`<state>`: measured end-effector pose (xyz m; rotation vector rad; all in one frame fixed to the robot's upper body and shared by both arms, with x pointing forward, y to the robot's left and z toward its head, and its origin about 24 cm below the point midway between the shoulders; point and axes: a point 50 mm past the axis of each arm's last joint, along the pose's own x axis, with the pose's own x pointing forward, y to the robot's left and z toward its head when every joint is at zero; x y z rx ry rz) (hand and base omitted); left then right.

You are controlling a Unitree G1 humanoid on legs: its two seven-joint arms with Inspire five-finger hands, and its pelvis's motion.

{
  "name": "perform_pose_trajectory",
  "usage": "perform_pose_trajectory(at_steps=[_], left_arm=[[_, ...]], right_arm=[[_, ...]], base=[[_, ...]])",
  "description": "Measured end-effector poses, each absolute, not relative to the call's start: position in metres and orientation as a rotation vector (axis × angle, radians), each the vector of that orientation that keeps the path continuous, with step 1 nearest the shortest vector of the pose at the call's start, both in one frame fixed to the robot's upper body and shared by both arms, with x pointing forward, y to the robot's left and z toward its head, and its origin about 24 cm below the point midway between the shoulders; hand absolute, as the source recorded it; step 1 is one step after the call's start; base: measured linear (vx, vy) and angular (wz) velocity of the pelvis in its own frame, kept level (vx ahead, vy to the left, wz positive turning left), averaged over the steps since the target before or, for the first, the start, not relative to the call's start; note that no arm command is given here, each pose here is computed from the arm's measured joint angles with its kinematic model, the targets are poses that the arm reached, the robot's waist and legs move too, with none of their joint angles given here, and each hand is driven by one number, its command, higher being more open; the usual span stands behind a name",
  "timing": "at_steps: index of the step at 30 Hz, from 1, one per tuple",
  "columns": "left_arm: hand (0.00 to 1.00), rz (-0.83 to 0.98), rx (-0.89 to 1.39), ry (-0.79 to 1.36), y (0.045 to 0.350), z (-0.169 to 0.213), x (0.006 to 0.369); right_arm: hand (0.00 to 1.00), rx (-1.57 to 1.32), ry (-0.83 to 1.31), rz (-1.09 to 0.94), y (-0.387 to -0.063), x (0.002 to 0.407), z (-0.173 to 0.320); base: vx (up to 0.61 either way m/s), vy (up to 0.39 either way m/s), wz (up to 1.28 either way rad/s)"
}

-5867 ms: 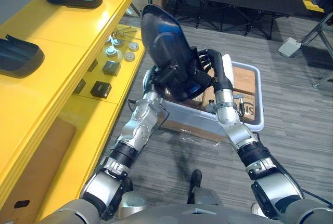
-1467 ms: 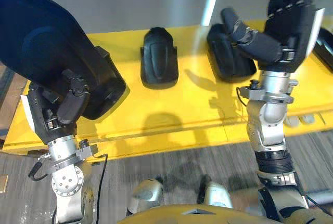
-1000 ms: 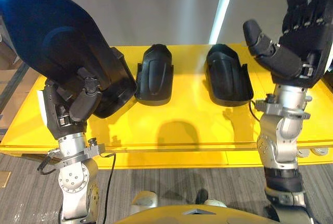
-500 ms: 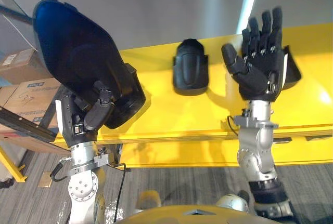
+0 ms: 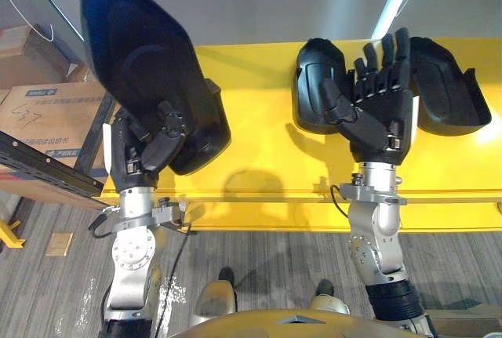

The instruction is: Walk over and take three plastic housings, then place them on the shelf

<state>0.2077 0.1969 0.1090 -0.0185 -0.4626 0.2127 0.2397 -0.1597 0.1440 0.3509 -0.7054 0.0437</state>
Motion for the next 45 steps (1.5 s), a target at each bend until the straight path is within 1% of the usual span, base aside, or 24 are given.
perform_pose_trajectory(at_steps=[5,9,13,14,16,17,20,24,35,41,45], left_arm=[[0.00,0.119,-0.027,-0.403,0.200,0.110,0.219],[0.00,0.085,-0.024,-0.243,0.216,0.094,0.247],[0.00,0.109,-0.072,-0.212,0.235,0.097,0.266],[0.00,0.107,-0.062,-0.202,0.239,0.098,0.275],[0.00,0.102,-0.072,-0.198,0.241,0.099,0.282],[0.00,0.096,-0.082,-0.190,0.244,0.100,0.289],[0.00,0.086,-0.079,-0.190,0.246,0.103,0.296],[0.00,0.060,-0.050,-0.177,0.250,0.105,0.298],[0.00,0.061,0.032,-0.082,0.260,0.119,0.325],[0.00,0.061,0.054,-0.059,0.253,0.123,0.341],[0.00,0.107,0.063,-0.048,0.252,0.130,0.353]], right_arm=[[1.00,0.252,-0.740,0.068,-0.175,0.244,0.156],[1.00,0.236,-0.738,0.126,-0.175,0.245,0.158],[1.00,0.138,-0.731,0.348,-0.155,0.251,0.166],[1.00,0.108,-0.744,0.432,-0.144,0.254,0.173],[1.00,0.087,-0.755,0.482,-0.136,0.256,0.178],[1.00,0.073,-0.766,0.548,-0.125,0.257,0.184],[1.00,0.016,-0.801,0.616,-0.109,0.257,0.192],[1.00,-0.007,-0.792,0.671,-0.097,0.255,0.189],[1.00,-0.020,-0.710,0.781,-0.077,0.254,0.186],[1.00,0.001,-0.775,0.804,-0.070,0.242,0.198],[1.00,-0.002,-0.830,0.819,-0.067,0.240,0.211]], base=[[-0.05,-0.070,-0.12],[-0.07,0.004,-0.23],[-0.06,-0.003,-0.08],[-0.06,-0.017,0.00],[-0.07,-0.013,0.01],[-0.09,-0.007,0.00],[-0.08,0.005,0.04],[-0.06,0.029,0.05],[-0.02,0.011,0.02],[-0.04,-0.006,-0.02],[-0.06,0.003,-0.08]])
